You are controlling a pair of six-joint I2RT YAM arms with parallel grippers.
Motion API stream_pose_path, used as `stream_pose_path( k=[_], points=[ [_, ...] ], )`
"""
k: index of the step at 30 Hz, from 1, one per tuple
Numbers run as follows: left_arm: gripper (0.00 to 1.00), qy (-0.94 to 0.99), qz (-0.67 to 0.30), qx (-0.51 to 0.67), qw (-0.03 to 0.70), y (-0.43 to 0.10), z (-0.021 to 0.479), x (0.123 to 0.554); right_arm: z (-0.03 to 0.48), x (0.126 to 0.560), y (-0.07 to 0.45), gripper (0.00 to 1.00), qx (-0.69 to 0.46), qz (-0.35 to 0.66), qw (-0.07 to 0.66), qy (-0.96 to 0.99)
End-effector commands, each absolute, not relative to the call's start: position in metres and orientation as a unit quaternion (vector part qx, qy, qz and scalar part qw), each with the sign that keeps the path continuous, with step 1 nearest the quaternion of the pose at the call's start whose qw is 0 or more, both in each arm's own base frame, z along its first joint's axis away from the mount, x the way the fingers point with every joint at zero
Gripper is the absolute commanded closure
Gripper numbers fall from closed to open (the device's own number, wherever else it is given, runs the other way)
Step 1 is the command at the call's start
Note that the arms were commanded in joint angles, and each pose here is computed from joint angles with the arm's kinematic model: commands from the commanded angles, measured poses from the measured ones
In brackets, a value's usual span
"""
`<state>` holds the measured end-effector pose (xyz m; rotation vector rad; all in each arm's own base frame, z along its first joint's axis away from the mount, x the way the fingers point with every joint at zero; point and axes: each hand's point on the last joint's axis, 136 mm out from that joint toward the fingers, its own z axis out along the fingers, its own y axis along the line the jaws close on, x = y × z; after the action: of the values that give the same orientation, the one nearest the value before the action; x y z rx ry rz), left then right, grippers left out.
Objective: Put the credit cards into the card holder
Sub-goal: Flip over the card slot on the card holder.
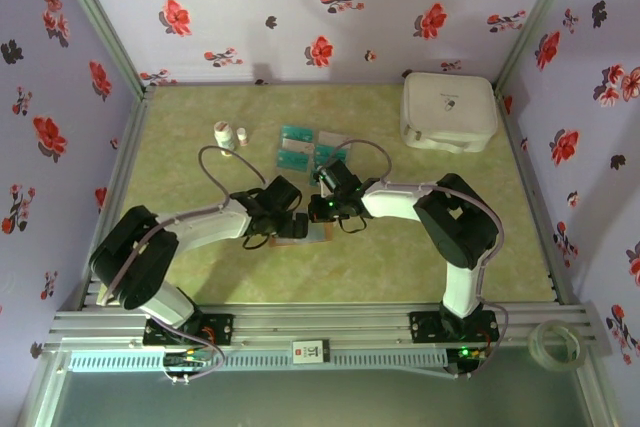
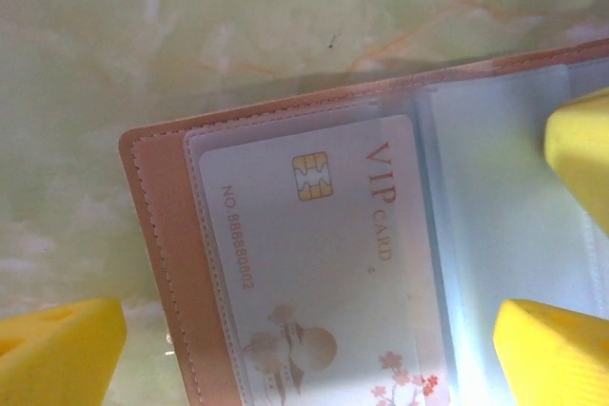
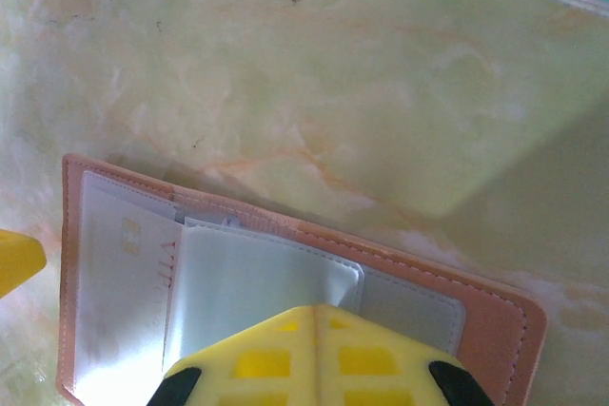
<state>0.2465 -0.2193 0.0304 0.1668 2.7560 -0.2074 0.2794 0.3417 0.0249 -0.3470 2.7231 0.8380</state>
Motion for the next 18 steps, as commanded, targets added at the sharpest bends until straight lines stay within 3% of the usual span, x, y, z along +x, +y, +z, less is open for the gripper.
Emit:
stream_pose_path(
  k=[1,5,11,18],
  points=[
    [0.00,0.980,-0.057,0.056,0.185,-0.215,0.021,0.244,0.020,0.275,0.344,1.00,-0.118,0.289,0.124,0.942],
    [0.00,0.981,-0.044,0.056,0.181,-0.211,0.015,0.241,0.031,0.277,0.344,0.98,-0.119,0.292,0.134,0.939],
    [0.00,0.981,-0.041,0.051,0.180,-0.208,0.013,0.239,0.051,0.283,0.336,0.74,-0.112,0.290,0.158,0.937],
    [0.00,0.981,-0.042,0.051,0.182,-0.207,0.013,0.239,0.044,0.281,0.331,0.67,-0.103,0.284,0.154,0.941]
  ],
)
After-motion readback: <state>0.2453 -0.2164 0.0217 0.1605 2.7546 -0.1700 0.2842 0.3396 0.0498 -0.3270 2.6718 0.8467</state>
